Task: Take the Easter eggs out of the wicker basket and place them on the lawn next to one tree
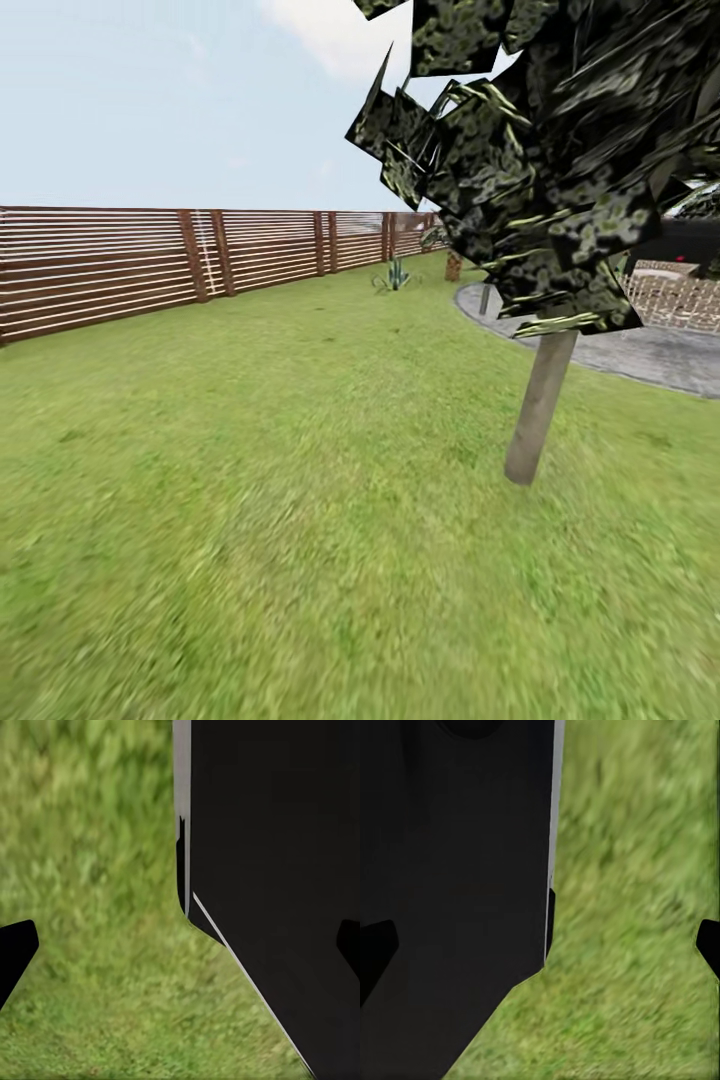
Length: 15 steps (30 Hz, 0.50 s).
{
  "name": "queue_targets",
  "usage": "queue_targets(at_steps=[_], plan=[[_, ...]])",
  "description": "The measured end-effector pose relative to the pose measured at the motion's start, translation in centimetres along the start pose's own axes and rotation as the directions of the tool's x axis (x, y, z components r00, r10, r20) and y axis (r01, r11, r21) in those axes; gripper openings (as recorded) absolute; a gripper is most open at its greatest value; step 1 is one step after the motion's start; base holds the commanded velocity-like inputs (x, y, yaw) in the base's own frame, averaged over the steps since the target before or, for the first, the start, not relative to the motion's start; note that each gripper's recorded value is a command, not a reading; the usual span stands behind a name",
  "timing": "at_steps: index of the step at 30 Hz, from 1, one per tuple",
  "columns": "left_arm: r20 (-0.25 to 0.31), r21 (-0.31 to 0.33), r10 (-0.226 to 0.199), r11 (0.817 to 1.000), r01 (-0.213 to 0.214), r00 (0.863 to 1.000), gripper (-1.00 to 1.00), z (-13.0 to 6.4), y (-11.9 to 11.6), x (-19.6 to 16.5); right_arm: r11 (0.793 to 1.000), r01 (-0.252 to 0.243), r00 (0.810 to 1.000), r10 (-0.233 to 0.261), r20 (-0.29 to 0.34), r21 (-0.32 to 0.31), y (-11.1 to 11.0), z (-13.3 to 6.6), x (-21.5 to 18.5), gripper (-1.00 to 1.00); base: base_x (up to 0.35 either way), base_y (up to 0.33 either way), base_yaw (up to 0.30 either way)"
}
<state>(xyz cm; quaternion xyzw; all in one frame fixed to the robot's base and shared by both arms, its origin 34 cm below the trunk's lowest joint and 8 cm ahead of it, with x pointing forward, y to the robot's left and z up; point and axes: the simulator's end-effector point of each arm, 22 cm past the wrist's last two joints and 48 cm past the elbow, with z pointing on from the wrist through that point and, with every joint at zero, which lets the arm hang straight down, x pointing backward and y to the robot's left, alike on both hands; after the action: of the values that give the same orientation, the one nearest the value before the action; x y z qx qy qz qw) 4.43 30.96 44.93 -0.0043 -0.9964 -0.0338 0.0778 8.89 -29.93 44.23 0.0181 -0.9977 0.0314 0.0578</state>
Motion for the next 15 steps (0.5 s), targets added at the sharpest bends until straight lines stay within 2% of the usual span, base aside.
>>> queue_targets(at_steps=[9,15], plan=[[0.000,0.000,0.000,1.000,0.000,1.000,1.00,0.00,0.00,0.00,1.000,0.008,1.000,-0.008,0.000,0.000,-0.01,0.00,0.00,1.00,0.341,0.000,0.243],[0.000,0.000,0.000,1.000,0.000,1.000,1.00,0.00,0.00,-0.01,1.000,0.008,1.000,-0.008,0.000,0.000,-0.01,0.00,0.00,1.00,0.341,0.000,0.105]])
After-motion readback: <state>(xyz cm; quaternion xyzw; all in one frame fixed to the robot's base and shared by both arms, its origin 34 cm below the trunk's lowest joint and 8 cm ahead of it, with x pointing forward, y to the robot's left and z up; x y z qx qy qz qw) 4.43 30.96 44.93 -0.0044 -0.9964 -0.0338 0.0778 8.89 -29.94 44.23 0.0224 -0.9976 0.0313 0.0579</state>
